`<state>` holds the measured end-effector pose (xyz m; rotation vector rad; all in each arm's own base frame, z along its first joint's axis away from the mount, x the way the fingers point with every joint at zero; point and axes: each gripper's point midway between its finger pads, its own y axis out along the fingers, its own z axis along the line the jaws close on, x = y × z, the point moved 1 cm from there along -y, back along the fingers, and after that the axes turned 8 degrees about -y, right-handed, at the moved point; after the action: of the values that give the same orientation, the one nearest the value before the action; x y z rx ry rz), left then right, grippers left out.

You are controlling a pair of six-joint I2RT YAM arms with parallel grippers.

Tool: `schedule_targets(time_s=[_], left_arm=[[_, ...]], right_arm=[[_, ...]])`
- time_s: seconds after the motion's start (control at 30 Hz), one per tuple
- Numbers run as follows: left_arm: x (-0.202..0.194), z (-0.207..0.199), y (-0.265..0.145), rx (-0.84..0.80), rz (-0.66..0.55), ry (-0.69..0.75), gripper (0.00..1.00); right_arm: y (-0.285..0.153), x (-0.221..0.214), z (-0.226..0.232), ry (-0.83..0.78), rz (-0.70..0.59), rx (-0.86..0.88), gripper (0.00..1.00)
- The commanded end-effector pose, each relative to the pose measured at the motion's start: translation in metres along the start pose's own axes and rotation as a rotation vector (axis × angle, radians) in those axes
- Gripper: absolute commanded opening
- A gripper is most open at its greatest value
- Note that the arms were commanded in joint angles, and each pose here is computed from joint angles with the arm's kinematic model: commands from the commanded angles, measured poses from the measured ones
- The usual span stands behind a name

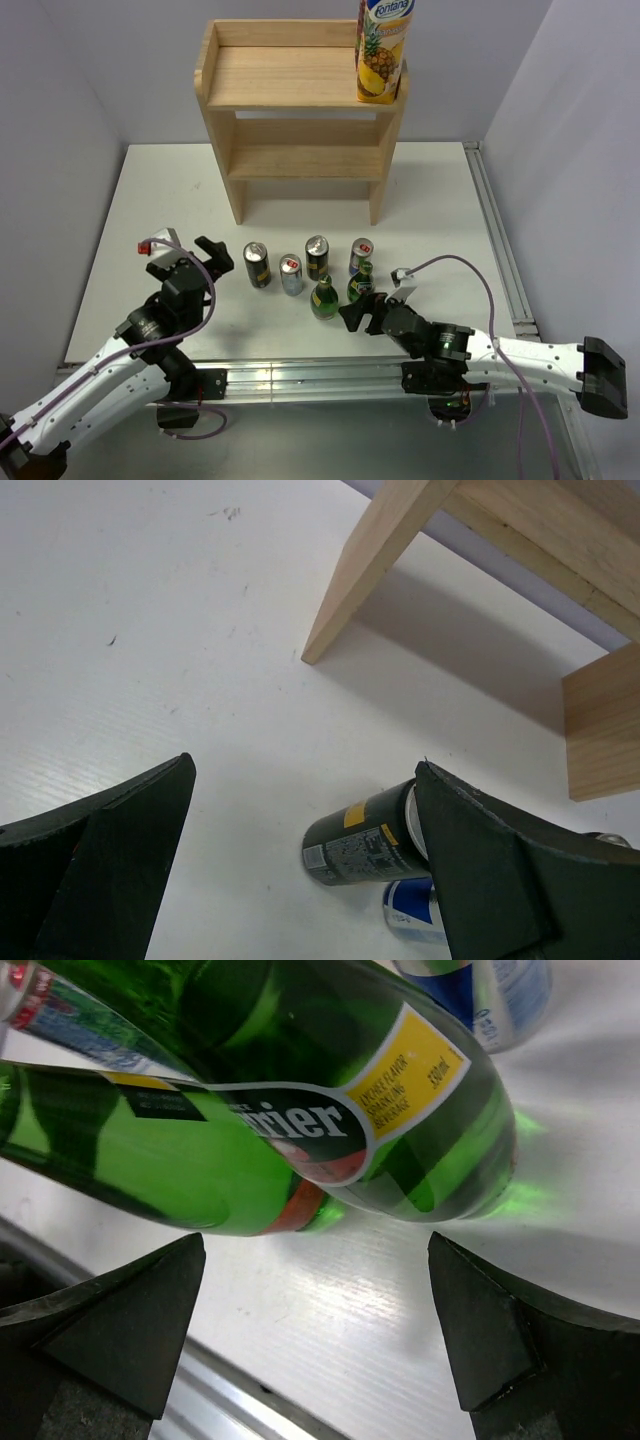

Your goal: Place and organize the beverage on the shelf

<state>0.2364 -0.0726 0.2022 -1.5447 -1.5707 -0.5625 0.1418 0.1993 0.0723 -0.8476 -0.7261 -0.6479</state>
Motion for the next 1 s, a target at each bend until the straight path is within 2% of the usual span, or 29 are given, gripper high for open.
schedule_targets(time_s=[0.0,0.23,0.67,0.97], left_arm=[[0.011,0.005,-0.003,0.01,-0.069,-0.049,0.99],[0.008,0.004,-0.002,0.006,-0.065,-0.033,0.99],[-0.006,0.007,0.005,0.009,-0.056,-0.007,0.99],[-0.007,0.006,0.006,0.015,-0.051,0.009,0.99]], right_arm=[[0.006,0.023,-0.009,0.029,-0.146,-0.108,1.0],[0.004,0.033,-0.028,-0.018,-0.208,-0.282,1.0],[0.025,0.052,-0.016,-0.11,-0.357,-0.333,1.0],[0.048,0.046,-0.023,-0.171,-0.382,-0.401,1.0]])
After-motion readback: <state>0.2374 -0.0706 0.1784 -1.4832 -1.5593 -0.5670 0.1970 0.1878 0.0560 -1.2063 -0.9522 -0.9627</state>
